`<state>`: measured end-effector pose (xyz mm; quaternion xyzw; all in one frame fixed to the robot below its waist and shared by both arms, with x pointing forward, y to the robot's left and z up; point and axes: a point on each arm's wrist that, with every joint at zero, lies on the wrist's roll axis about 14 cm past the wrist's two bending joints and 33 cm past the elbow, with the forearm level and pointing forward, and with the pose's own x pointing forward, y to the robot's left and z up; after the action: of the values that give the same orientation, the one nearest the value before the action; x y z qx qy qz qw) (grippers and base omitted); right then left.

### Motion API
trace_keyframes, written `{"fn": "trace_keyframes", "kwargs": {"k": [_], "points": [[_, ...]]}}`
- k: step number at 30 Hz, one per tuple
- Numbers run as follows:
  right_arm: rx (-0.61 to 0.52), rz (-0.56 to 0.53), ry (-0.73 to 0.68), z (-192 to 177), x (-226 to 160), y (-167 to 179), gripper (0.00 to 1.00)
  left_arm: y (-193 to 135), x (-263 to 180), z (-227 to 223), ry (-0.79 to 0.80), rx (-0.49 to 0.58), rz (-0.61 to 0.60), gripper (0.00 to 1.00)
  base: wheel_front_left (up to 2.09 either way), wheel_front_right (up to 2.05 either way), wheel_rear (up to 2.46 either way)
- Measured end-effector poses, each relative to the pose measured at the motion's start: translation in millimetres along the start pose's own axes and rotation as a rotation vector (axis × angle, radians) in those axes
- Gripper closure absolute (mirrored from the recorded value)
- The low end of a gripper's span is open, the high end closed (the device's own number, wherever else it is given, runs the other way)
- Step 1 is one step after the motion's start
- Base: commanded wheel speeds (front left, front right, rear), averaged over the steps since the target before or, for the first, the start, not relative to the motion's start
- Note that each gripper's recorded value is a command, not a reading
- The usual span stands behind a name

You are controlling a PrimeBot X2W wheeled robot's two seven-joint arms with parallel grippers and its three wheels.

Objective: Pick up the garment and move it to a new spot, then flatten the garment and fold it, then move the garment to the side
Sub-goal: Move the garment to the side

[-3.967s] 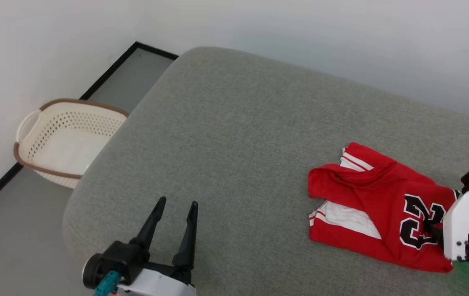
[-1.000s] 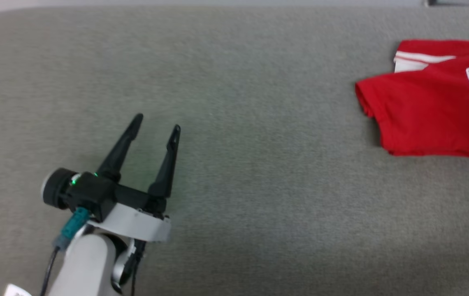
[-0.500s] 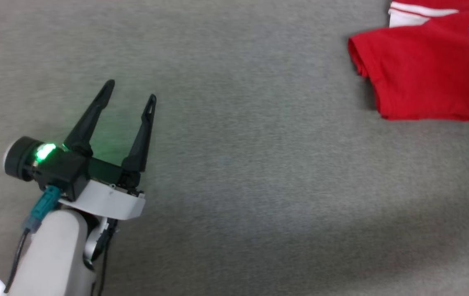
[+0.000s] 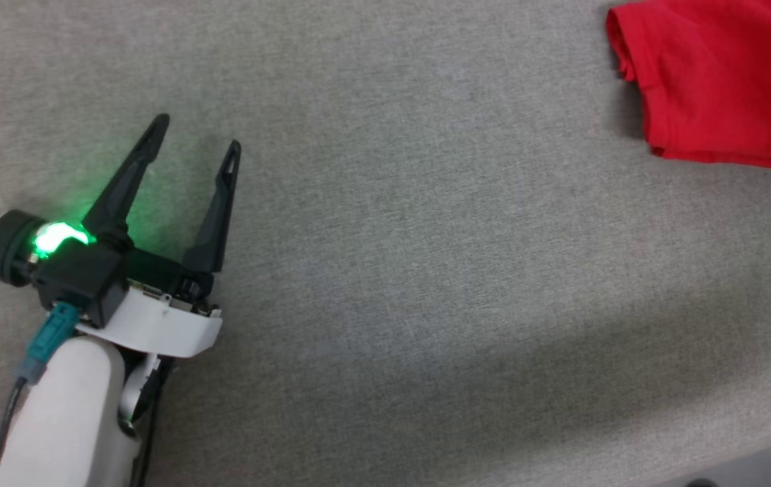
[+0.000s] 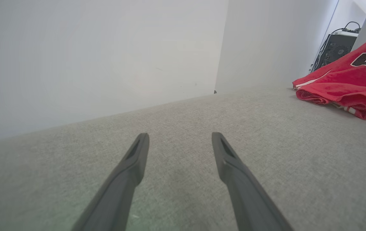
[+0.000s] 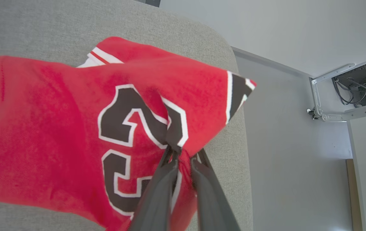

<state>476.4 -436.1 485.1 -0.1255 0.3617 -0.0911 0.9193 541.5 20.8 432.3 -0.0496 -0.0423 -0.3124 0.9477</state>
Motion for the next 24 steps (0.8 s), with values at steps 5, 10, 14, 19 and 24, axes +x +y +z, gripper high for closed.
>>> {"fn": "trace_keyframes", "kwargs": {"k": [5,10,14,19,24], "points": [[-0.031,-0.021,0.026,-5,-5,-10,1.00,-4,4,-5,-0.002,-0.009,-0.016,0.00,0.00,0.00,0.00],[-0.065,-0.055,0.047,-6,-11,-24,1.00,-7,8,-8,-0.006,-0.015,-0.029,0.00,0.00,0.00,0.00],[-0.117,-0.082,0.078,-8,-14,-33,1.00,-8,9,-10,-0.009,-0.019,-0.035,0.00,0.00,0.00,0.00],[-0.150,-0.080,0.120,-16,-9,-30,1.00,-9,9,-11,-0.010,-0.022,-0.038,0.00,0.00,0.00,0.00],[-0.167,-0.063,0.187,-34,3,-19,1.00,-8,8,-11,-0.010,-0.022,-0.036,0.00,0.00,0.00,0.00]]}}
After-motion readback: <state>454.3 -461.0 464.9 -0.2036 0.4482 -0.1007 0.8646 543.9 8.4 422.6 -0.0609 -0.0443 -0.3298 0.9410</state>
